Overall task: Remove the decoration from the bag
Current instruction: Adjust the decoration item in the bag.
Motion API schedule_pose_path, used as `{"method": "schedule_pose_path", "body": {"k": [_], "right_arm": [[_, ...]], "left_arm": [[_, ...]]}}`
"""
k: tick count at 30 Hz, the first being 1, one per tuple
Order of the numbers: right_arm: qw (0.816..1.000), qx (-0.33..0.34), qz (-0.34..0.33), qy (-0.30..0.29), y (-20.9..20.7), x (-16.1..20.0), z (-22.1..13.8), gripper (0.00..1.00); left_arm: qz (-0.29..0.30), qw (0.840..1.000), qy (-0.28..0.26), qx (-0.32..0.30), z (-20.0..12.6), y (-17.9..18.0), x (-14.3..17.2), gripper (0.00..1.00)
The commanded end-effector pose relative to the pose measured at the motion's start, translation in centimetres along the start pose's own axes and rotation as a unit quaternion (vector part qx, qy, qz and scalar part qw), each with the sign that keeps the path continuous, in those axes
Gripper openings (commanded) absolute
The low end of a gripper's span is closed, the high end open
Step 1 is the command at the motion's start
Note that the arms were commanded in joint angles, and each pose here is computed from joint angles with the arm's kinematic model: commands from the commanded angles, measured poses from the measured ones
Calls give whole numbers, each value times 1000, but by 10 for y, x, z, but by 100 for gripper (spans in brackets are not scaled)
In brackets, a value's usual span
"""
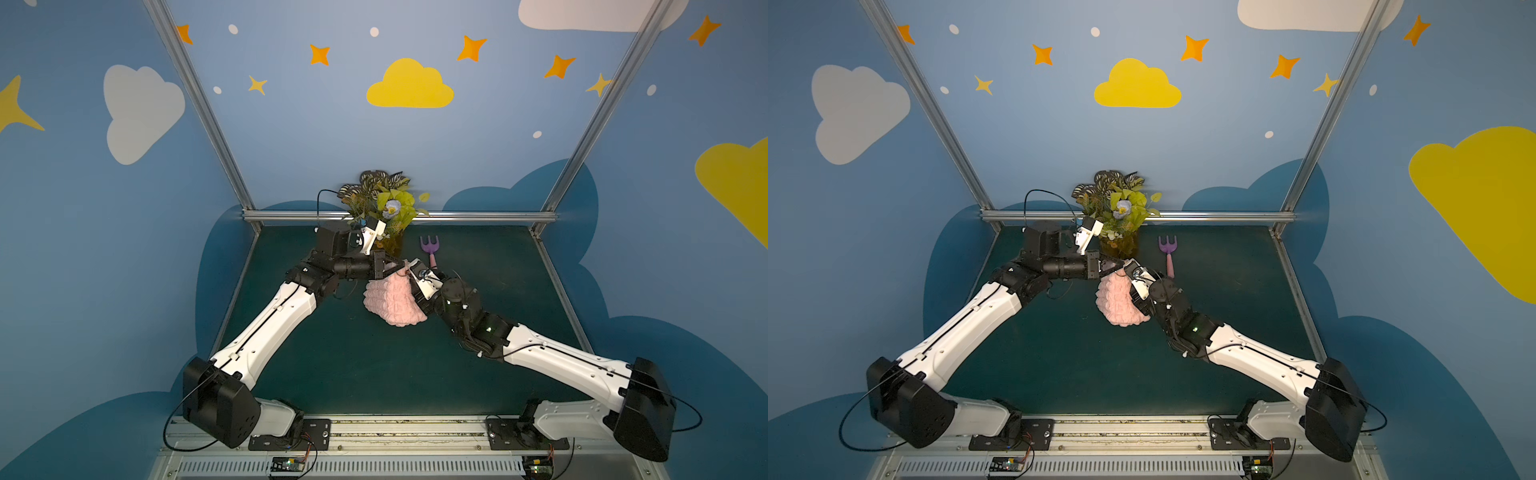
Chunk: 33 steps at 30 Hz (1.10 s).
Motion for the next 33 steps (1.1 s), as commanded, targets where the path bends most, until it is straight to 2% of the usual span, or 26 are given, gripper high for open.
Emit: {"method": "schedule_pose_path", "body": {"k": [1,5,9,16,20,29,33], "right_arm": [[999,-27,27,-30,-8,-11,-3,54],[991,-124,46,-26,-14,-17,-5,54],[979,-187,68,-33,-24,-25,-16,52],[955,-279,96,-37,-35,-33,-31,37],[944,-309,110,-35,-36,-32,-36,32],[928,-347,136,-5,-26,-10,-39,32],[921,-355,157,-19,-34,-9,-41,32]], "left_arm": [[54,996,-9,65,-7,-25,-10,2],[58,996,-6,69,-7,-25,-9,2],[56,996,-1,71,-4,-23,-10,2],[57,995,5,77,-3,-21,-11,2],[55,996,-1,69,-3,-19,-11,2],[55,996,-14,66,-5,-16,-14,2],[62,995,-4,81,-3,-15,-14,2]]}}
Point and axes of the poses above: each gripper's point midway between its finger pads, its own z axis out along the fingers, its own y axis along the line the jaws close on, x = y × z, the point moved 10 cm from there along -z, back along the fingers, and after that the axes turned 8 degrees about -z, right-handed, at the moved point
